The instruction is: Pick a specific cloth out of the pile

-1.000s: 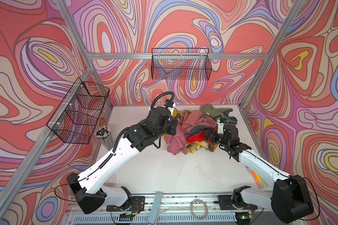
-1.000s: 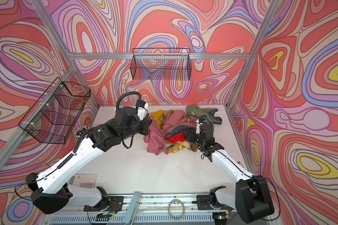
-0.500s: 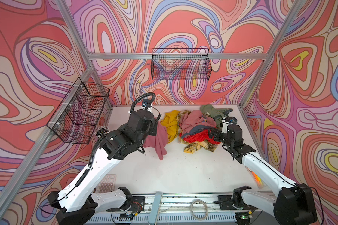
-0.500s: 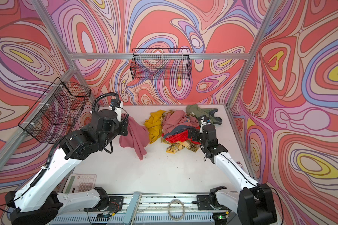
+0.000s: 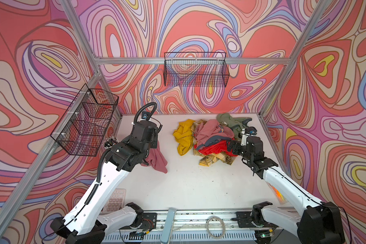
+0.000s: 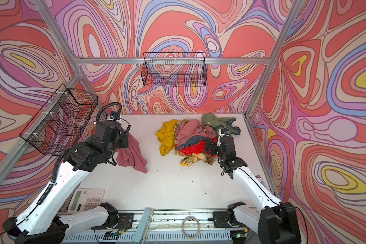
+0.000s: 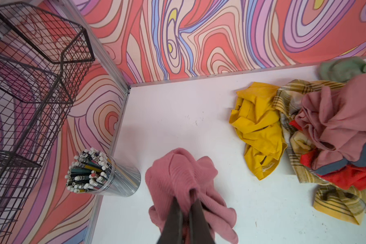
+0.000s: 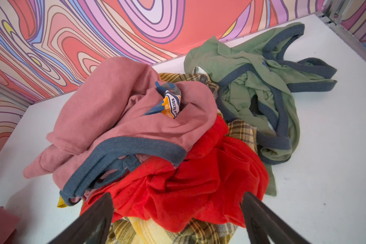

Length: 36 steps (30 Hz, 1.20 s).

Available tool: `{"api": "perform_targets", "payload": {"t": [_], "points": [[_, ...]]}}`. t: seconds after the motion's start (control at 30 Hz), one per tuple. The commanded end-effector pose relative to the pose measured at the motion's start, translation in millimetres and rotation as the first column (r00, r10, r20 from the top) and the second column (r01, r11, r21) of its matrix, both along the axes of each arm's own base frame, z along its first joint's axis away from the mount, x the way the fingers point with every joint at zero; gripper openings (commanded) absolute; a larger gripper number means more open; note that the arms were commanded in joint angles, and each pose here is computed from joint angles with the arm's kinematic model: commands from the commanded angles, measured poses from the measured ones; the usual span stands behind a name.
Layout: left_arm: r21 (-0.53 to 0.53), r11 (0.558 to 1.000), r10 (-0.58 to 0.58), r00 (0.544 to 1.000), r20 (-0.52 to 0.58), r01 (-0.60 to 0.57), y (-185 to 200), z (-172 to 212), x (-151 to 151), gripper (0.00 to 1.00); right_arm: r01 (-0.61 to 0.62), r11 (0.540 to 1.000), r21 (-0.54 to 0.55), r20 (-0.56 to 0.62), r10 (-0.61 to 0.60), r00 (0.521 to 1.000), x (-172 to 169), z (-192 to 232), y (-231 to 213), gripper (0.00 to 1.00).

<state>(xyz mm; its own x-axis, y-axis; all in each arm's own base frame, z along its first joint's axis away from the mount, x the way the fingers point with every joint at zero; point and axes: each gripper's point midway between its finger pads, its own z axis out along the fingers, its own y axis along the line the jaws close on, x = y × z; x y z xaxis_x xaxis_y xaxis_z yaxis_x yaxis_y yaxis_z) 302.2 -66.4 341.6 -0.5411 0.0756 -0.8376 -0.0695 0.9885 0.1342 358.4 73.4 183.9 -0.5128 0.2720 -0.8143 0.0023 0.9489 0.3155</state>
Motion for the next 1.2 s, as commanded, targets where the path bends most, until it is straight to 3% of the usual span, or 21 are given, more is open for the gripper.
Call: {"api": "perform_targets", "payload": {"t": [0.0,0.4,0.6,0.77,0.93,1.17], "points": [[-0.026,1.000,0.000,0.999,-0.042,-0.001,2,-18,3,0.00,0.001,1.000,-0.017,-0.010,-0.002,1.000,-6,-3,-4,0.98],[-0.213,0.976,-0.072,0.984,-0.163,0.036,-34,-77,17,0.00,-0.009,1.000,-0.010,-0.024,0.008,1.000,-9,-5,-2,0.98],[-0.377,0.926,-0.099,0.982,-0.163,0.031,-48,-99,8,0.00,-0.013,1.000,0.008,-0.029,0.013,0.999,-10,-8,0,0.98],[-0.501,0.864,-0.088,0.967,-0.239,-0.046,-45,-140,-3,0.00,-0.021,0.999,0.024,-0.036,0.022,0.999,-10,-11,3,0.97],[-0.513,0.841,-0.001,0.948,-0.318,-0.171,-22,-178,-16,0.00,-0.029,0.999,0.031,-0.042,0.030,0.999,-10,-13,5,0.97],[-0.411,0.845,0.164,0.897,-0.410,-0.342,24,-215,-26,0.00,-0.028,0.999,0.036,-0.044,0.029,0.999,-10,-15,5,0.97]]}}
